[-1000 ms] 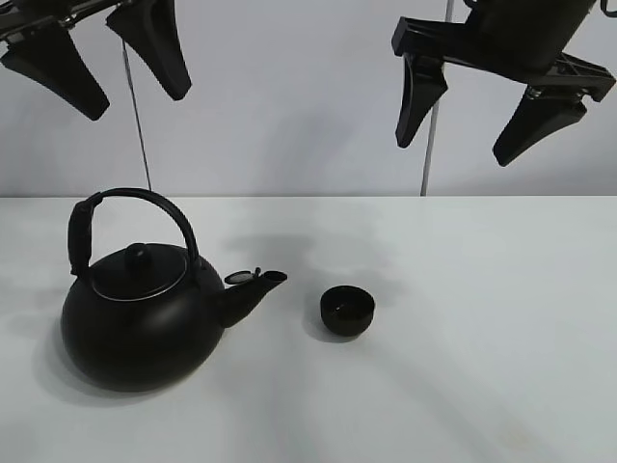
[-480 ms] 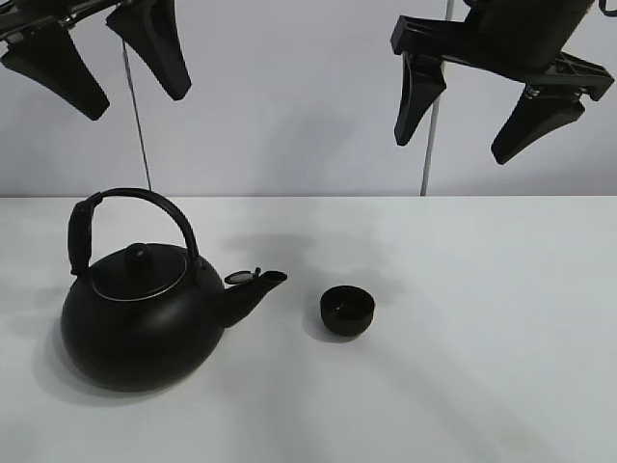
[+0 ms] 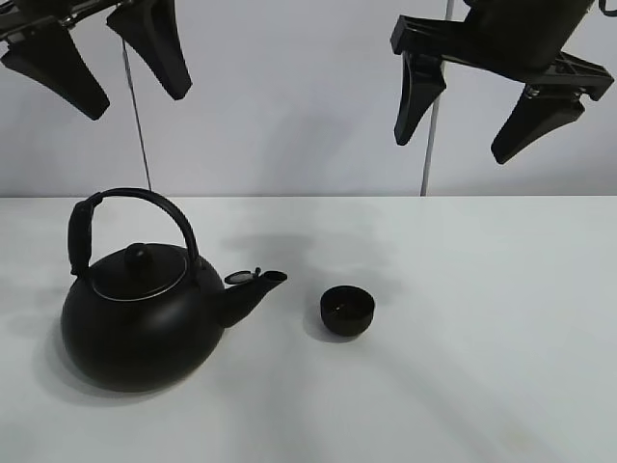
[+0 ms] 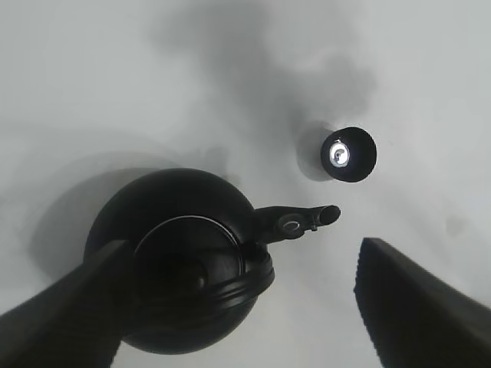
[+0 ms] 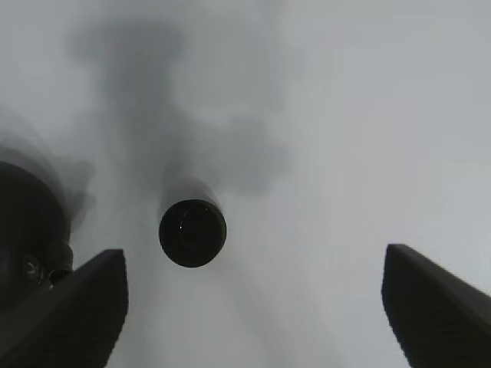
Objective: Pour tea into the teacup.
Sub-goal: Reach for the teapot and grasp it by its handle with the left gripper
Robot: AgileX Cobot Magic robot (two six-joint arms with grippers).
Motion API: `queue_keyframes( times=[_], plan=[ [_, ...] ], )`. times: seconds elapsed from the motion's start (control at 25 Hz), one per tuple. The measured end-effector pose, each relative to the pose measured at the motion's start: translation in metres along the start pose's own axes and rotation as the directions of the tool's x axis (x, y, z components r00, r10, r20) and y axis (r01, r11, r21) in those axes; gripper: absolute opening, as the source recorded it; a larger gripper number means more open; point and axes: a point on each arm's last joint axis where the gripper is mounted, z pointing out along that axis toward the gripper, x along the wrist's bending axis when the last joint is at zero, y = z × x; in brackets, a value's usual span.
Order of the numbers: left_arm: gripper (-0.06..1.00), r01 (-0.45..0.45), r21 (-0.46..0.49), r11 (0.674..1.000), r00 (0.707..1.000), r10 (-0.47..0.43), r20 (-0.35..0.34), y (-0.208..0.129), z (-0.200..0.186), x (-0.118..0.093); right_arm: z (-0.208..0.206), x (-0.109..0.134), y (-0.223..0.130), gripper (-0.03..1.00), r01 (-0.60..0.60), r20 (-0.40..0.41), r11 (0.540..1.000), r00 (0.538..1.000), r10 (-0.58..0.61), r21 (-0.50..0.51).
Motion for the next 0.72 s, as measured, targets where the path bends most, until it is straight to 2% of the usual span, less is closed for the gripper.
queue_keyframes(
  times=[0.12, 0.32, 0.44, 0.6, 0.72],
  plan=[
    [0.57, 0.000, -0.024, 1.000, 1.000, 0.000, -0.002, 0.002, 0.000, 0.000, 0.000, 0.000, 0.001, 0.62, 0.000, -0.001, 1.000, 1.000, 0.000, -0.008],
    [0.57, 0.000, -0.117, 0.993, 1.000, 0.000, -0.007, 0.011, -0.001, 0.001, 0.000, 0.001, 0.004, 0.62, 0.000, -0.007, 0.999, 1.000, 0.000, -0.043],
    [0.57, -0.003, -0.113, 0.994, 1.000, 0.002, -0.007, 0.011, -0.002, 0.000, 0.000, 0.001, 0.008, 0.62, -0.001, -0.013, 0.996, 1.000, -0.001, -0.086],
    [0.57, -0.018, -0.105, 0.994, 0.998, 0.011, -0.065, 0.007, -0.019, 0.012, -0.001, 0.002, 0.014, 0.62, -0.002, -0.024, 0.989, 1.000, -0.002, -0.151],
    [0.57, -0.072, -0.162, 0.984, 0.989, 0.049, -0.143, 0.000, -0.048, 0.014, -0.002, 0.003, 0.018, 0.62, -0.004, -0.031, 0.981, 1.000, -0.002, -0.193]
  ],
)
